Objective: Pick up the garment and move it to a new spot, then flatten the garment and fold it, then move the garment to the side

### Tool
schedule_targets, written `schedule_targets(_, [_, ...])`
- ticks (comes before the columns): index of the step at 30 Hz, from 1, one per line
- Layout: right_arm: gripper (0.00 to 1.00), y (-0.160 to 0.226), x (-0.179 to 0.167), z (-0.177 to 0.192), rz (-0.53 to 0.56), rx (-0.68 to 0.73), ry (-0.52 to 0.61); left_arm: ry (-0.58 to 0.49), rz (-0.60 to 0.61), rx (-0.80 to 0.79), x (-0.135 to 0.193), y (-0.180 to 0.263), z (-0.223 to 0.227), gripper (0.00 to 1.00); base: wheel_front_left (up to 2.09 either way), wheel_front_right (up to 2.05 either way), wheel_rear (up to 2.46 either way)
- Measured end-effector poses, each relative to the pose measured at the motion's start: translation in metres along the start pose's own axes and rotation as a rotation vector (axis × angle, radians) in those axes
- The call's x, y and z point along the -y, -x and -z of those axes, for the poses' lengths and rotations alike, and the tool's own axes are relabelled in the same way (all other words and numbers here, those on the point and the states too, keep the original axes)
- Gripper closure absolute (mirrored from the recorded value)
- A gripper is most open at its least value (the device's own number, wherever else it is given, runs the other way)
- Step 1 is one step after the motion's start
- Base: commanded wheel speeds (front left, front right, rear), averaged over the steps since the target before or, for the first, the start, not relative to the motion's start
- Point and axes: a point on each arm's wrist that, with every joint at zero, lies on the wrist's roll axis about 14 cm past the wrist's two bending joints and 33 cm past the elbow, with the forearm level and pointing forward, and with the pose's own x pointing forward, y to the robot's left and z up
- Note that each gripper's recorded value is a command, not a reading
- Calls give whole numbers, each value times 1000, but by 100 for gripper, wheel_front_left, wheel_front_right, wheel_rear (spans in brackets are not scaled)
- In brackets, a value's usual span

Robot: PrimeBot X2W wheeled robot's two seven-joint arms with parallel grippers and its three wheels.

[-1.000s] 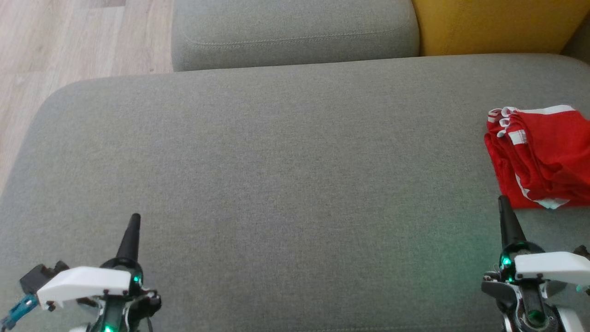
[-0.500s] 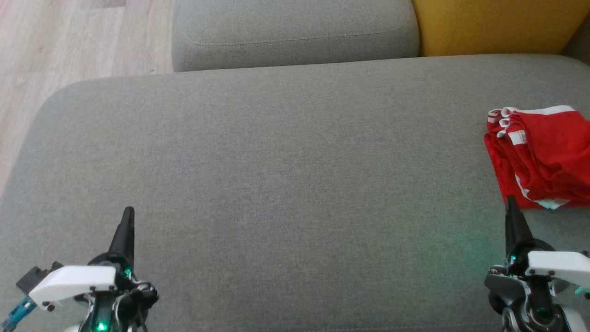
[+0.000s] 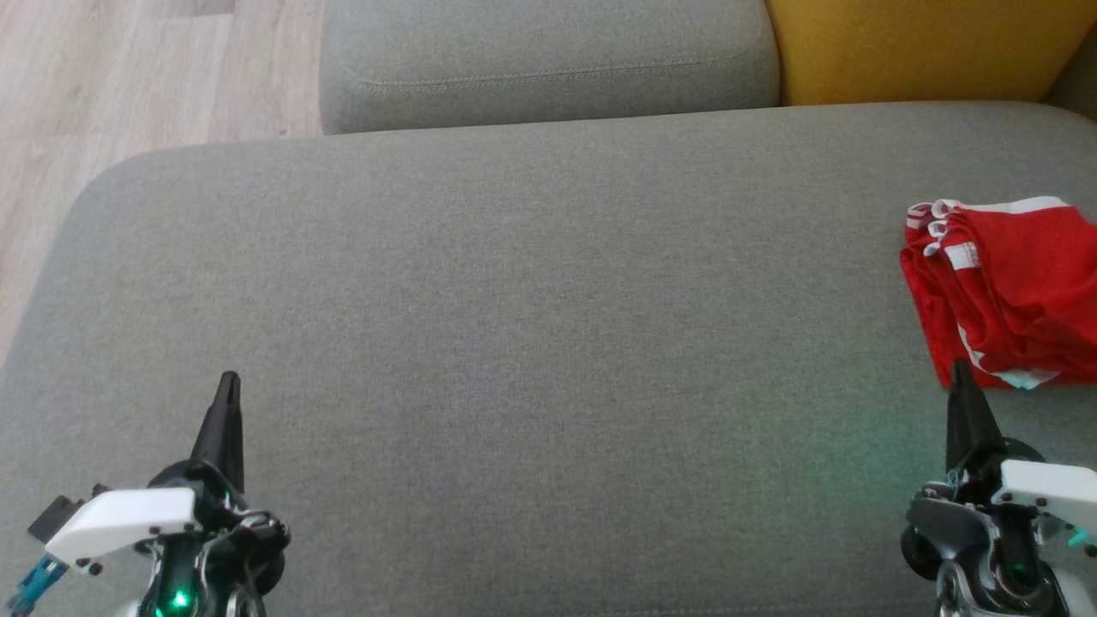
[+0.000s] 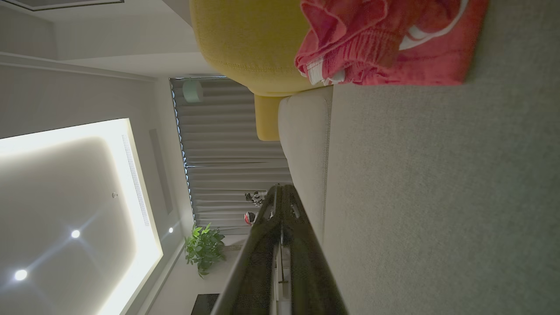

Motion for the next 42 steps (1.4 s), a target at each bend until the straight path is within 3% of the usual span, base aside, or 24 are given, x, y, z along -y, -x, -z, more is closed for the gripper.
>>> schedule_targets(42, [100,0,0,-2,1,1,-2,6,1,12,0,0,-4,100,0,0,0])
